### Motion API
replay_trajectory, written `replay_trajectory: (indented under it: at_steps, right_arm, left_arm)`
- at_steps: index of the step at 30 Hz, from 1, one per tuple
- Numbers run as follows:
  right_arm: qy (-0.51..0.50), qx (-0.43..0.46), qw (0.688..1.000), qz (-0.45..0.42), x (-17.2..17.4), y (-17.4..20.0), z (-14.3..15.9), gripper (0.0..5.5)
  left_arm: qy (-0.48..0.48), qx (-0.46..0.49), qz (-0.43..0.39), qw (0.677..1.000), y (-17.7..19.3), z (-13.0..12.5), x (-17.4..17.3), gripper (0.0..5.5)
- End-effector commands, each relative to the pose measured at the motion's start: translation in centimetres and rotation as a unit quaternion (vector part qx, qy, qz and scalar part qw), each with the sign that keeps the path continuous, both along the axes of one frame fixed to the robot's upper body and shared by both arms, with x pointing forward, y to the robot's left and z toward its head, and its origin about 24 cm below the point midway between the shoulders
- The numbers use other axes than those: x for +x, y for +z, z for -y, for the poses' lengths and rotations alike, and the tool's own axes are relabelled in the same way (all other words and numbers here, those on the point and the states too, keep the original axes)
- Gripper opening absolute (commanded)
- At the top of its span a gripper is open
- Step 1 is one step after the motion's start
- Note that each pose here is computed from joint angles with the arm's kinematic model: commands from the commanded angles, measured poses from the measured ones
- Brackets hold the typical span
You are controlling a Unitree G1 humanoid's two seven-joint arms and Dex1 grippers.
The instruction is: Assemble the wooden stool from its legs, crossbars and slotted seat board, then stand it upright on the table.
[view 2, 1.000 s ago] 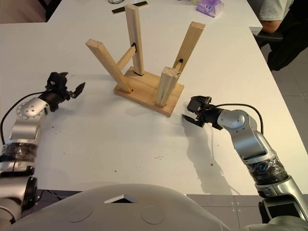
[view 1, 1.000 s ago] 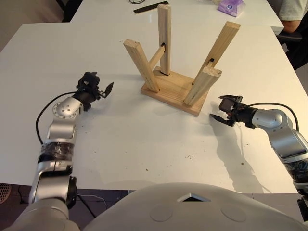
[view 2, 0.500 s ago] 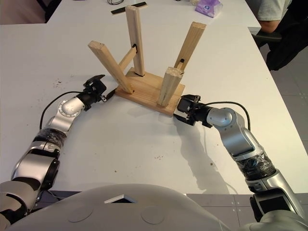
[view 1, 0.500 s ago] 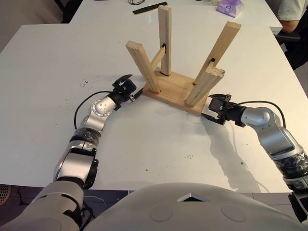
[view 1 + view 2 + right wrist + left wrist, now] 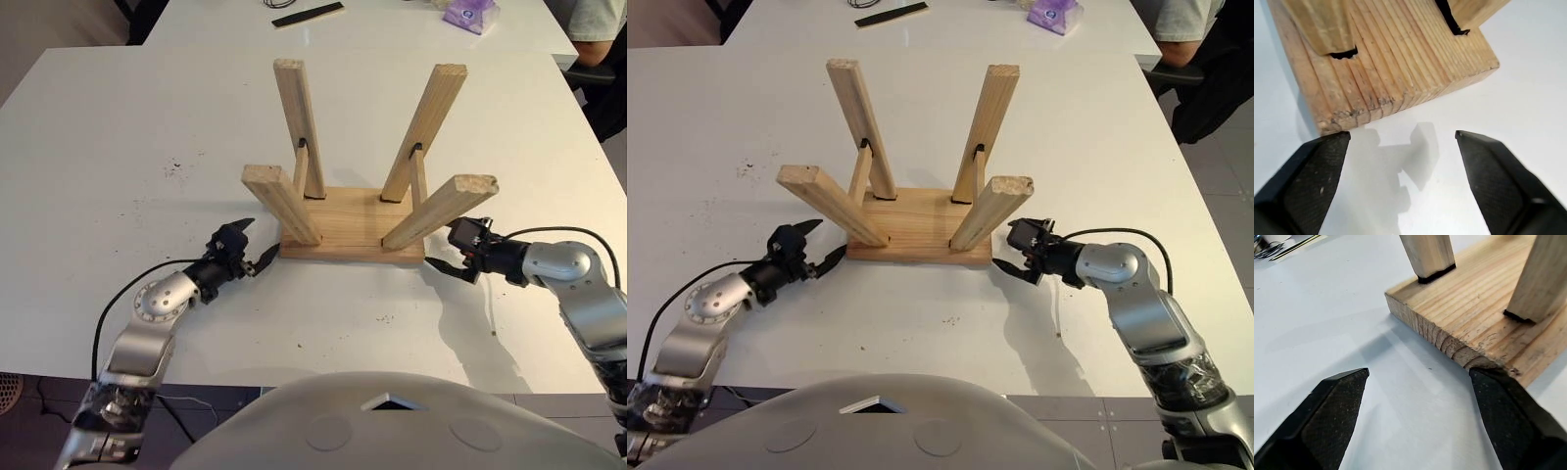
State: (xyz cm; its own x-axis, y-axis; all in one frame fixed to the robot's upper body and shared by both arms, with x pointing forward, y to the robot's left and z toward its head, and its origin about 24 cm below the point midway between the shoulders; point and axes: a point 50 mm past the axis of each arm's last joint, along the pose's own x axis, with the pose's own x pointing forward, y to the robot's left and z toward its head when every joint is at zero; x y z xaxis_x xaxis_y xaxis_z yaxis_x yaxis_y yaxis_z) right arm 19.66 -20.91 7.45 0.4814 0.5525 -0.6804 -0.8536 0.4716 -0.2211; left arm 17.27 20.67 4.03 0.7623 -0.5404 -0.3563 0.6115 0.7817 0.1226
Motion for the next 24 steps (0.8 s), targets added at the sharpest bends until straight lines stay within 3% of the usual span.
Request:
replay_trajectory:
  at_steps: [1,7,13,24]
  right_arm:
    - [0.136,0.131,0.982,0.007,-2.6,5.3,-3.9,4.00]
    - [0.159,0.132,0.978,-0.007,-3.9,7.1,-3.4,4.00]
    - [0.167,0.136,0.977,-0.005,-3.9,7.9,-3.1,4.00]
    - [0.162,0.135,0.977,0.008,-3.3,8.8,-2.4,4.00]
  left_arm:
    - [-0.057,-0.137,0.016,0.989,5.2,4.0,-3.5,3.84]
    - [-0.061,-0.176,0.000,0.982,8.3,3.8,-5.0,3.84]
    - [-0.071,-0.178,0.006,0.981,10.2,2.5,-3.8,3.84]
    - [-0.104,-0.182,-0.061,0.976,10.2,1.7,-4.6,3.84]
